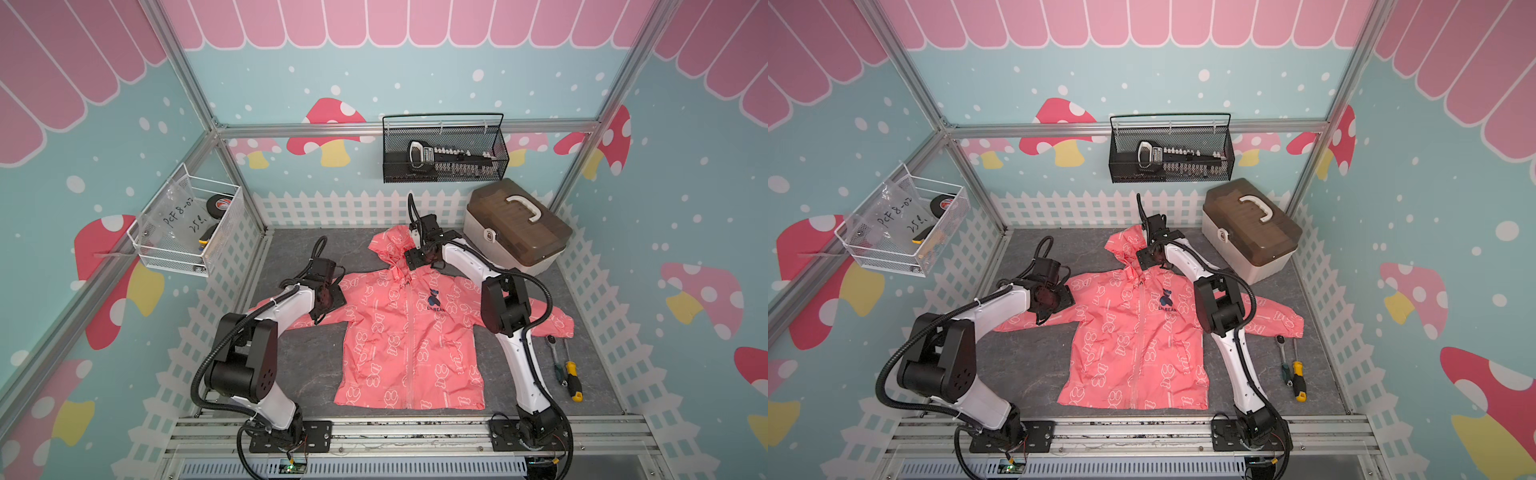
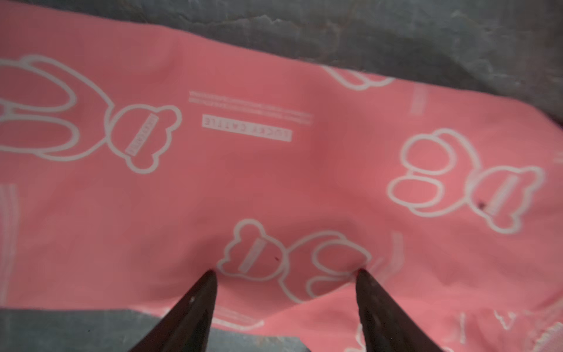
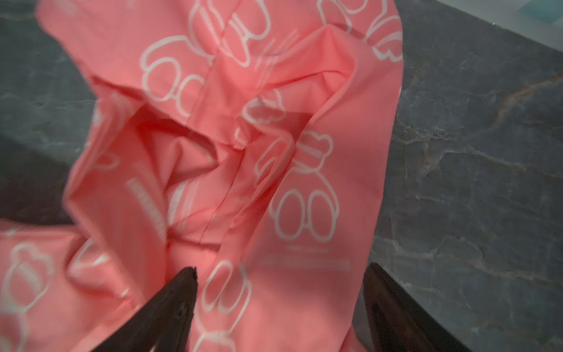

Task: Unzip the jacket
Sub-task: Flatten out the jacket at the center of the board.

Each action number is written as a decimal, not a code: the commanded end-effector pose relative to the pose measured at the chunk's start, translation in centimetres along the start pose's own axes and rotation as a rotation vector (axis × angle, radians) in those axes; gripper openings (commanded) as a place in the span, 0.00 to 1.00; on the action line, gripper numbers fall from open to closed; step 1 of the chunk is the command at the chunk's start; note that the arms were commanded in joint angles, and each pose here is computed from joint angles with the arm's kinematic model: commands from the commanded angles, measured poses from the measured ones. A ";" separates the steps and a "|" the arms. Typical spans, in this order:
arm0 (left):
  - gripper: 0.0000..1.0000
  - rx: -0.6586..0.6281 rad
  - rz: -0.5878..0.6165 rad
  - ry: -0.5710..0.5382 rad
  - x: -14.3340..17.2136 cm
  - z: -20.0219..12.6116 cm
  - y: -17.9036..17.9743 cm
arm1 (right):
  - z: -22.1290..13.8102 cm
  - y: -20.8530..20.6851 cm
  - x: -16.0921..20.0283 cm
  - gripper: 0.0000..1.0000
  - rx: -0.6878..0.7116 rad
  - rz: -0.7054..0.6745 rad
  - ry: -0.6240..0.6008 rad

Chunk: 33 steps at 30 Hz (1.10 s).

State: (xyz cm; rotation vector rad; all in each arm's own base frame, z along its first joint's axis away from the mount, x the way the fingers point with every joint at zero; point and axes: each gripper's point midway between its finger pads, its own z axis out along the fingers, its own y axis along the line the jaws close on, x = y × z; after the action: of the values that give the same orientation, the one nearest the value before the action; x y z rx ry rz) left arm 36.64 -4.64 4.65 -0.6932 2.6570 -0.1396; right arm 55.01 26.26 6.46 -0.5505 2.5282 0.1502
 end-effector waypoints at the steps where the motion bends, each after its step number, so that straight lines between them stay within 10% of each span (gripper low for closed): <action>1: 0.67 0.056 -0.040 -0.002 -1.2 0.9 -0.1 | 1.7 -1.2 0.8 0.83 0.067 -0.070 0.075; 6: 0.57 0.012 -0.117 -0.019 -1.8 1.6 2.2 | 3.5 -2.5 -0.3 0.68 0.136 -0.069 0.051; 11: 0.49 -0.015 -0.202 -0.056 -2.2 1.5 4.5 | 3.0 -4.4 -1.7 0.25 0.180 -0.003 -0.003; 16: 0.43 -0.036 -0.290 -0.097 -2.8 1.2 7.1 | 0.8 -6.3 -3.6 0.11 0.171 0.085 -0.075; 20: 0.42 -0.035 -0.360 -0.105 -3.1 1.5 9.0 | -1.1 -7.0 -4.8 0.15 0.052 0.185 -0.153; 26: 0.42 -0.021 -0.423 -0.122 -3.8 1.3 10.6 | -2.0 -8.2 -3.9 0.61 -0.119 0.312 -0.175; 33: 0.65 0.049 -0.433 -0.123 -4.1 0.7 9.1 | -2.1 -5.5 -4.1 0.69 -0.229 0.149 -0.175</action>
State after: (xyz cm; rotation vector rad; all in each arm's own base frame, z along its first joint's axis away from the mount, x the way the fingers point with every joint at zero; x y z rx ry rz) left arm 36.12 5.65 3.17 -1.1932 2.3740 -0.2259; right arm 59.85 19.08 8.54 -0.2513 2.4754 0.4327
